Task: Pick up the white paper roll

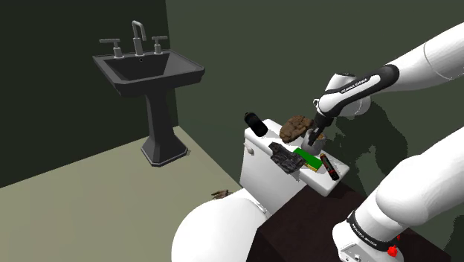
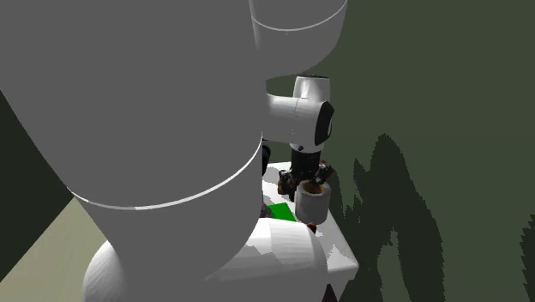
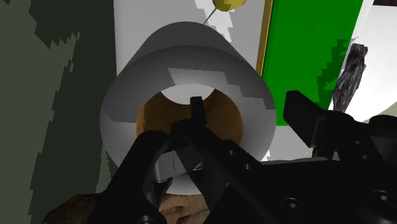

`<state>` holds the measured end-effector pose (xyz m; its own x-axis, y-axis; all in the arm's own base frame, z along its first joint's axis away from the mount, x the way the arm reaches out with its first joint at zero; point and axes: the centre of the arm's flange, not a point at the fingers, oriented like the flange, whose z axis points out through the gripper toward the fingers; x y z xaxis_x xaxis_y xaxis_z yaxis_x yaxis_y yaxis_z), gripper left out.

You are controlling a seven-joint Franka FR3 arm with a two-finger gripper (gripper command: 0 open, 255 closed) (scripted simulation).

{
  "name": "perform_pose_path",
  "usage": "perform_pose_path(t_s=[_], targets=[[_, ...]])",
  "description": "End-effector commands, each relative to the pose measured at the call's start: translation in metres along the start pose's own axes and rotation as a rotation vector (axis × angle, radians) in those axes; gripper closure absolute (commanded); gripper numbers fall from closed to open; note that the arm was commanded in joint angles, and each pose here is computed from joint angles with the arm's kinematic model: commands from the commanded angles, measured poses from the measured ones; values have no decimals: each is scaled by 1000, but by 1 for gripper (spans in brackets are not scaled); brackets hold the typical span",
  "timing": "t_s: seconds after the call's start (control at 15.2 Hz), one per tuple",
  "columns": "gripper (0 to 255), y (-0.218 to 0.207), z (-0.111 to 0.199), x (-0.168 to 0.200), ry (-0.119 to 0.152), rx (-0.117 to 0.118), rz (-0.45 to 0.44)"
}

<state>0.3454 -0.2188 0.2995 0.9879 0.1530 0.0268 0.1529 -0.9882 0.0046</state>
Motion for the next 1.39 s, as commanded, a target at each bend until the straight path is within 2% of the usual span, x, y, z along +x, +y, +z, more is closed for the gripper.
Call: perform_pose_path(t_s=[0.0, 0.53, 1.32], targets=[[255, 0, 1, 0, 0, 0, 0], [255, 0, 2, 0, 0, 0, 0], [255, 0, -61, 2, 0, 0, 0]])
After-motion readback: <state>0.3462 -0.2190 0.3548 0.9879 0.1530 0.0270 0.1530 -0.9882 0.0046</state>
